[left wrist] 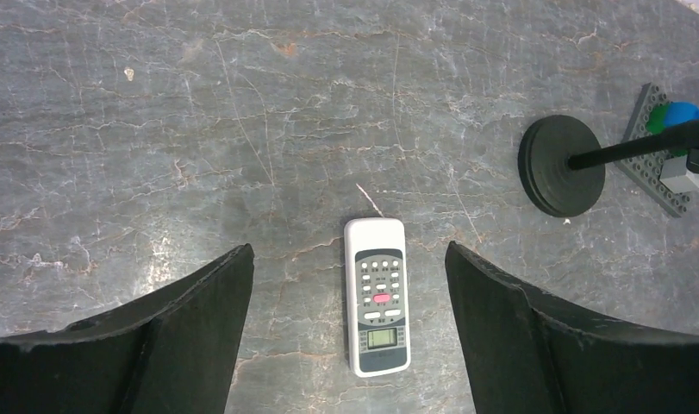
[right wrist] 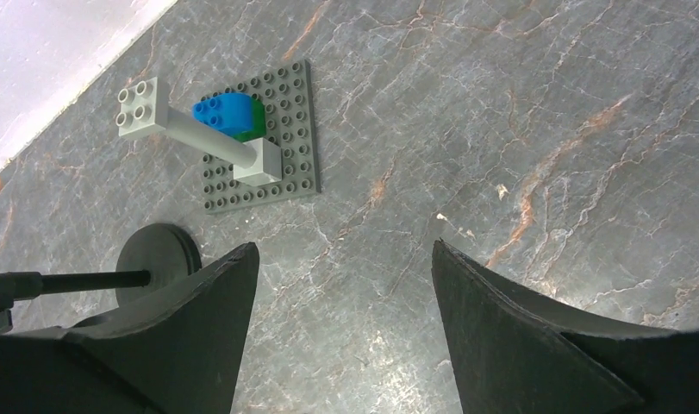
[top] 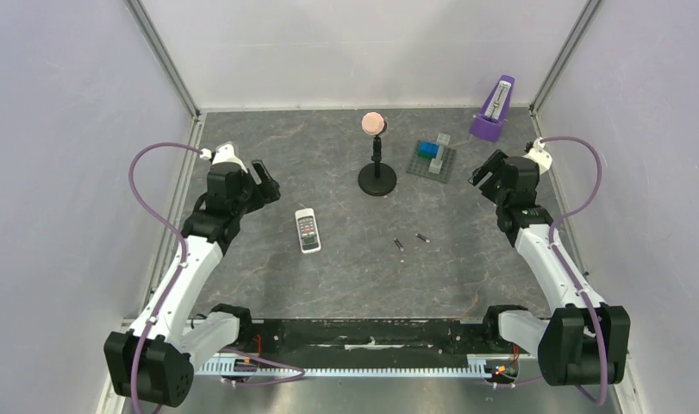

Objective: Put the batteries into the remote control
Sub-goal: Pick up the remote control from the center of the board.

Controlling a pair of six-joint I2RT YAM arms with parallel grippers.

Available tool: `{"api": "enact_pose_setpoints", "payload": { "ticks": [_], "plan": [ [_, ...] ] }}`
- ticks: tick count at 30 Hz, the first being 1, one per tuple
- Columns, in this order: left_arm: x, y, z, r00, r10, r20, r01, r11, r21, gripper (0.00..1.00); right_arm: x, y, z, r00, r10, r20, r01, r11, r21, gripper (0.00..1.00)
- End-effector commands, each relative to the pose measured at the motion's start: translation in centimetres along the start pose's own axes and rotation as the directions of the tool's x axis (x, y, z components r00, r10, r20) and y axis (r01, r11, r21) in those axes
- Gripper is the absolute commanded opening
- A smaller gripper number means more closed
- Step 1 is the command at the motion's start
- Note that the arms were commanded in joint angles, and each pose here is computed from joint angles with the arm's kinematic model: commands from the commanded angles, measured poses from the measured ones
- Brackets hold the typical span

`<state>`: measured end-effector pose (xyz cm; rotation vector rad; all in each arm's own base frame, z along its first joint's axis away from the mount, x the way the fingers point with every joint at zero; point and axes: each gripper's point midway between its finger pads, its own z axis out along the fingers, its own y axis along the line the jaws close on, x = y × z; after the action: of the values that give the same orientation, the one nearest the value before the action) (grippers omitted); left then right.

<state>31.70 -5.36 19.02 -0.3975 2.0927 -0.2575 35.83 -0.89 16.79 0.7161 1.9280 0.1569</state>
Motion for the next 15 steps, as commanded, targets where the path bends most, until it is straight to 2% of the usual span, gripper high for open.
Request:
{"api": "enact_pose_setpoints", "payload": {
  "ticks": [1,10,15],
  "plan": [
    [-1.0,-0.9,-0.3,0.999,-0.009,0.042,0.007,0.999,0.048,0.88,0.0,0.3,0.2,1.0,0.021,0.001,-0.021,1.0,-0.013,0.76],
    [-0.5,-1.0,-0.3,1.0,-0.015,0.025,0.014,0.998,0.059,0.89,0.2,0.3,-0.4,1.0,0.012,0.0,-0.012,0.999,-0.03,0.77],
    [0.5,-2.0,-0.4,1.0,-0.007,-0.016,0.009,0.992,0.122,0.88,0.4,0.2,-0.9,1.0,0.011,0.007,-0.011,0.999,-0.037,0.78]
  ]
}}
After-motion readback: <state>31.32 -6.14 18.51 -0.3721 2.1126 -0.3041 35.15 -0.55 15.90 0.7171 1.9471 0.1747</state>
